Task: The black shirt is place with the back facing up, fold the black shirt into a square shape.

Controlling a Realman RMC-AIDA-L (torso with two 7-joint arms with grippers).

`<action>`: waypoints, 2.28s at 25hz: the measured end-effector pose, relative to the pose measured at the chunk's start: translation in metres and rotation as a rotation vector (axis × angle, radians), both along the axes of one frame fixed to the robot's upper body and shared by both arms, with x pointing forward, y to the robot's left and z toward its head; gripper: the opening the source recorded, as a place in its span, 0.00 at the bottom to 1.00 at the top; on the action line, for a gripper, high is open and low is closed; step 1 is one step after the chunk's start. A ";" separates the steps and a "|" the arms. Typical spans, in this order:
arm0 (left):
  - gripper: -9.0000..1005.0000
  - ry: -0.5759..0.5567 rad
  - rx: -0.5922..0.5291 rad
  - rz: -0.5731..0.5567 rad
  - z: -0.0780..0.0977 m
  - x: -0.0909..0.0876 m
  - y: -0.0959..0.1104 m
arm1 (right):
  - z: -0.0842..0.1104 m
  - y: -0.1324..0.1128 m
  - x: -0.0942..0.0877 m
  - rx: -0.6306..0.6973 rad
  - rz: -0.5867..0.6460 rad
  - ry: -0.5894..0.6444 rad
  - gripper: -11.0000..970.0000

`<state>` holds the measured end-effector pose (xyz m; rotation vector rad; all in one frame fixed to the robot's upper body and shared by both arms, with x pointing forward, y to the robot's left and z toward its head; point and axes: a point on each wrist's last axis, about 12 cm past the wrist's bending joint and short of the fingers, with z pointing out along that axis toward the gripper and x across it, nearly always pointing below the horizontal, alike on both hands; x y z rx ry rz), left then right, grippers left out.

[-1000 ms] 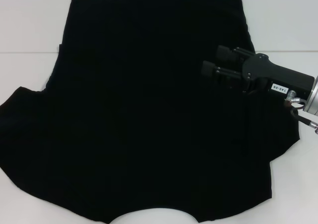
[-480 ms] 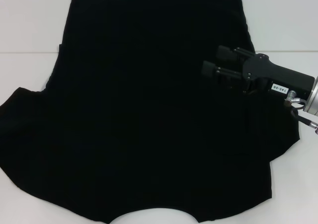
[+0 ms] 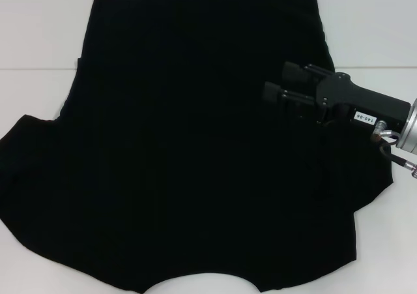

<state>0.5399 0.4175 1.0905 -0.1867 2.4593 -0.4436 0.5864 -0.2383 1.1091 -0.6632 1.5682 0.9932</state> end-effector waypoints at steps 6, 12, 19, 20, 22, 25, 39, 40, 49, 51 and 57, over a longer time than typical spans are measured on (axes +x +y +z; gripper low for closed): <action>0.01 -0.022 -0.001 -0.021 0.006 0.012 -0.007 | -0.001 -0.001 -0.001 0.001 -0.003 0.004 0.83; 0.01 -0.040 0.002 -0.054 0.011 0.024 -0.016 | -0.003 -0.003 -0.003 0.004 -0.004 0.007 0.83; 0.01 -0.066 0.016 -0.150 0.018 0.039 -0.037 | -0.004 -0.002 -0.004 0.009 -0.003 0.014 0.82; 0.01 -0.075 0.015 -0.170 0.019 0.041 -0.041 | -0.004 -0.002 -0.004 0.009 -0.003 0.015 0.82; 0.01 -0.084 0.016 -0.190 0.020 0.044 -0.045 | -0.005 -0.002 -0.005 0.009 -0.002 0.017 0.82; 0.01 -0.130 0.017 -0.260 0.027 0.055 -0.062 | -0.006 -0.002 -0.006 0.008 0.001 0.020 0.82; 0.01 -0.194 -0.049 -0.564 -0.006 0.039 -0.124 | -0.010 -0.002 -0.009 0.011 0.001 0.034 0.81; 0.01 -0.193 -0.054 -0.560 -0.008 0.039 -0.125 | -0.010 -0.002 -0.009 0.011 0.000 0.034 0.81; 0.11 -0.226 -0.163 -0.572 -0.003 0.040 -0.138 | -0.005 -0.005 -0.004 0.004 -0.011 0.020 0.81; 0.14 -0.237 -0.214 -0.610 0.003 0.038 -0.142 | -0.004 -0.008 -0.002 0.001 -0.022 0.024 0.81; 0.26 -0.431 -0.392 -0.721 0.027 0.029 -0.150 | -0.002 -0.026 0.010 -0.013 -0.116 0.093 0.81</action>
